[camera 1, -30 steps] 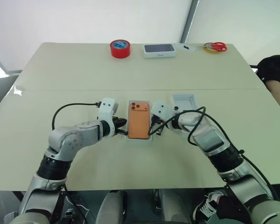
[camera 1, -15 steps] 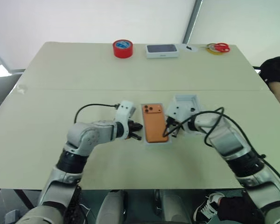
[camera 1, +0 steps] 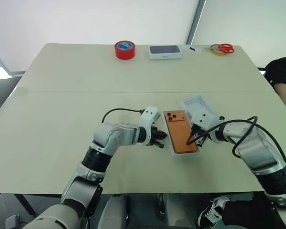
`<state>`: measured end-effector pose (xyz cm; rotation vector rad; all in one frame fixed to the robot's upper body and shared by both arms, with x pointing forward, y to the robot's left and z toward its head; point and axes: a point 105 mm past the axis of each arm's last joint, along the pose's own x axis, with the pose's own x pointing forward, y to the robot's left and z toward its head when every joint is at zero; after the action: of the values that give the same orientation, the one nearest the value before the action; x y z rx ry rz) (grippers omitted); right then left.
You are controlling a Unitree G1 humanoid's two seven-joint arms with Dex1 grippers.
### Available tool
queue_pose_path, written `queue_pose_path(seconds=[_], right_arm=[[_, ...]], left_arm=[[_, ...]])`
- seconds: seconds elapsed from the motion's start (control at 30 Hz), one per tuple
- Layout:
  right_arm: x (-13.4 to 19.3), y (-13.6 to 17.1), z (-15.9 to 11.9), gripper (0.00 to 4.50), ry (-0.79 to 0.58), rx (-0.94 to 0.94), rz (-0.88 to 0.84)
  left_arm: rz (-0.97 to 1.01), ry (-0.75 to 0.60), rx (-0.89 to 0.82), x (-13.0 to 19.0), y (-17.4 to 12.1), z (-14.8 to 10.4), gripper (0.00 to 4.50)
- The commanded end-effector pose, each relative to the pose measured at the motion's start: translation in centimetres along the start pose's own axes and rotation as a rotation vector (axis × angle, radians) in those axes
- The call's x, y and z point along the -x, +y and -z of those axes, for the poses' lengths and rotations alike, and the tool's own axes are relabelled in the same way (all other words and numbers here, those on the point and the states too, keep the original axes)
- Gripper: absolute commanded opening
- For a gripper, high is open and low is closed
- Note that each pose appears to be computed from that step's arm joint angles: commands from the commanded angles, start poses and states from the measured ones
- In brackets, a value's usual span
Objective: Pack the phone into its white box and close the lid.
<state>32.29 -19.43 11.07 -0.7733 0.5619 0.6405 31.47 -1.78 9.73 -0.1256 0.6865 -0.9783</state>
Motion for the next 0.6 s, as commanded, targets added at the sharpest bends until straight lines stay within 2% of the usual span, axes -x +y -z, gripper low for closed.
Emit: queue_pose_path(seconds=[0.03,0.17,0.2,0.27,0.4,0.5,0.6], right_arm=[[1.5,0.0,-1.6,0.0,-0.068,0.023,-0.027],[3.5,-0.5,-1.4,0.0,-0.063,0.0,-0.053],[4.2,-0.6,-1.2,0.25,-0.056,-0.005,-0.066],[5.1,-0.6,-1.1,0.92,-0.05,-0.011,-0.092],[5.2,-2.3,-1.6,2.98,-0.059,-0.066,-0.034],[4.3,-3.6,-1.7,2.98,-0.044,-0.152,-0.001],[3.2,-4.4,-1.7,2.98,-0.015,-0.236,0.001]], left_arm=[[0.073,-0.064,-0.029,0.5,-1.6,-1.5,0.04],[0.013,-0.101,-0.005,2.3,0.3,-1.6,0.04],[-0.015,-0.115,0.005,3.0,1.1,-1.5,0.01],[-0.065,-0.139,0.027,4.4,2.4,-1.4,0.0],[-0.13,-0.165,-0.002,6.4,3.8,-1.2,0.0],[-0.176,-0.18,-0.094,7.2,4.4,-1.1,0.0],[-0.174,-0.285,-0.245,8.1,4.0,-2.0,0.0]])
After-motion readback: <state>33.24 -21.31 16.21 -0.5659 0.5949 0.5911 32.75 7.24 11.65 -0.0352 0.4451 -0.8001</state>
